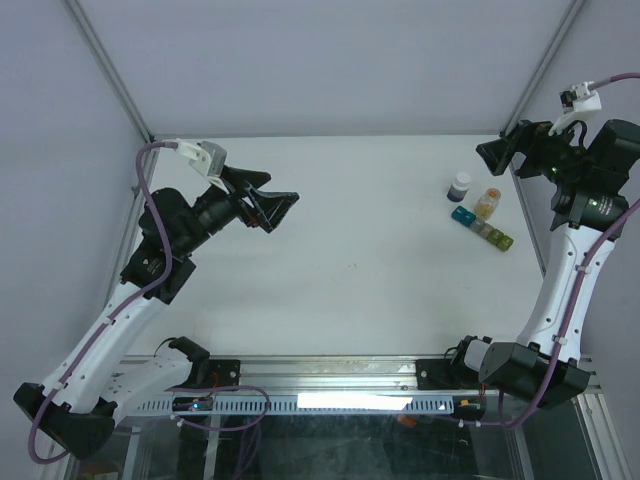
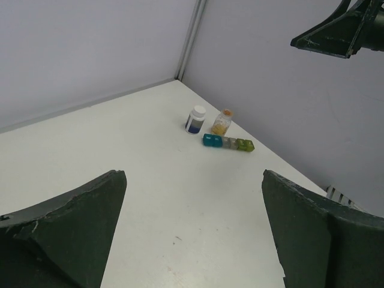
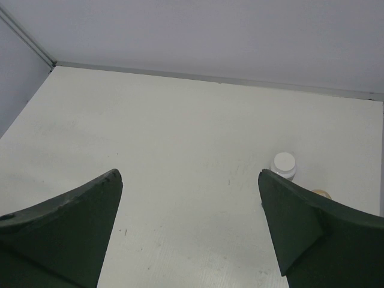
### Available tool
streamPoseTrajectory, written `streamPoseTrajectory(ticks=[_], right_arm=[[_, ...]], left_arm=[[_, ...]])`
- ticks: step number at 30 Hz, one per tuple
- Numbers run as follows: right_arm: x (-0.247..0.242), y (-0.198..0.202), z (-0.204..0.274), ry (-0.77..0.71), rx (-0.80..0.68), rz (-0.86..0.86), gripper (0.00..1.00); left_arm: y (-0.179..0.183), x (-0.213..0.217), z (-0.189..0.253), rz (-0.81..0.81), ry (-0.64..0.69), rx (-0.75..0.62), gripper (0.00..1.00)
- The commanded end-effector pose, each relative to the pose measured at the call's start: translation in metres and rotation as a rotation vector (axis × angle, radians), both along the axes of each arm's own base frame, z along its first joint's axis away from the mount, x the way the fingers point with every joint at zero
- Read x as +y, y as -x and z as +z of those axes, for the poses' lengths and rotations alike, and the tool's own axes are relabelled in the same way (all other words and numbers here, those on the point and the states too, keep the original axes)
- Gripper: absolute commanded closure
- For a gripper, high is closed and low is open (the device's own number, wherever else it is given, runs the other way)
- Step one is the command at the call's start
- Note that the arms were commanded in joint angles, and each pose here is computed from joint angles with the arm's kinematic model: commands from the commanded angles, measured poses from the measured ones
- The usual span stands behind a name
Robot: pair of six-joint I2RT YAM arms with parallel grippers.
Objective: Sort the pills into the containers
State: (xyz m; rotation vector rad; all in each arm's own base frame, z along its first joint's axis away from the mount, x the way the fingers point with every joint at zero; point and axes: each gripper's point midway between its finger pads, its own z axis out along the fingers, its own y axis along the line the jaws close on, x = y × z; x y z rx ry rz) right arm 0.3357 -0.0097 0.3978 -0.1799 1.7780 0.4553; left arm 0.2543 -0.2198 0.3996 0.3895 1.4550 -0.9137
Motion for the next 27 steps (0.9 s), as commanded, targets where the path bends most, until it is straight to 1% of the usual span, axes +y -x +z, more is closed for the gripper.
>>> streamPoseTrajectory(ticks=[1, 5, 9, 11, 14, 16, 19, 22, 25, 26, 27], right_arm=[[-0.006, -0.004, 0.008, 0.065, -0.072, -0.012, 0.01], [-0.011, -0.01, -0.016, 0.137, -0.072, 0.014, 0.01], [-0.008, -0.009, -0.054, 0.258, -0.047, 0.126, 0.01], [-0.014, -0.012, -0.077, 0.312, -0.014, 0.155, 0.02], [-0.028, -0.021, -0.117, 0.347, 0.086, 0.157, 0.02], [-0.042, -0.024, -0.147, 0.385, 0.161, 0.182, 0.01], [-0.065, -0.023, -0.188, 0.391, 0.262, 0.204, 0.01], [-0.09, -0.019, -0.218, 0.412, 0.333, 0.204, 0.01], [-0.105, -0.018, -0.245, 0.472, 0.377, 0.229, 0.05], [-0.107, -0.017, -0.259, 0.485, 0.397, 0.258, 0.06], [-0.108, -0.015, -0.268, 0.53, 0.39, 0.306, 0.08]], left_arm=[[0.002, -0.002, 0.008, -0.022, 0.024, -0.038, 0.01], [-0.003, -0.005, -0.005, -0.021, 0.018, -0.026, 0.01], [-0.005, -0.009, -0.017, -0.036, 0.04, -0.043, 0.01], [-0.002, -0.012, -0.028, -0.061, 0.058, -0.056, 0.01], [0.001, -0.019, -0.043, -0.109, 0.084, -0.056, 0.01], [0.001, -0.024, -0.058, -0.134, 0.102, -0.027, 0.01], [0.0, -0.029, -0.081, -0.159, 0.122, 0.018, 0.01], [0.005, -0.032, -0.098, -0.19, 0.141, 0.023, 0.01], [0.007, -0.033, -0.111, -0.199, 0.138, 0.022, 0.01], [0.007, -0.032, -0.115, -0.199, 0.136, 0.021, 0.01], [0.008, -0.032, -0.118, -0.197, 0.133, 0.02, 0.01]])
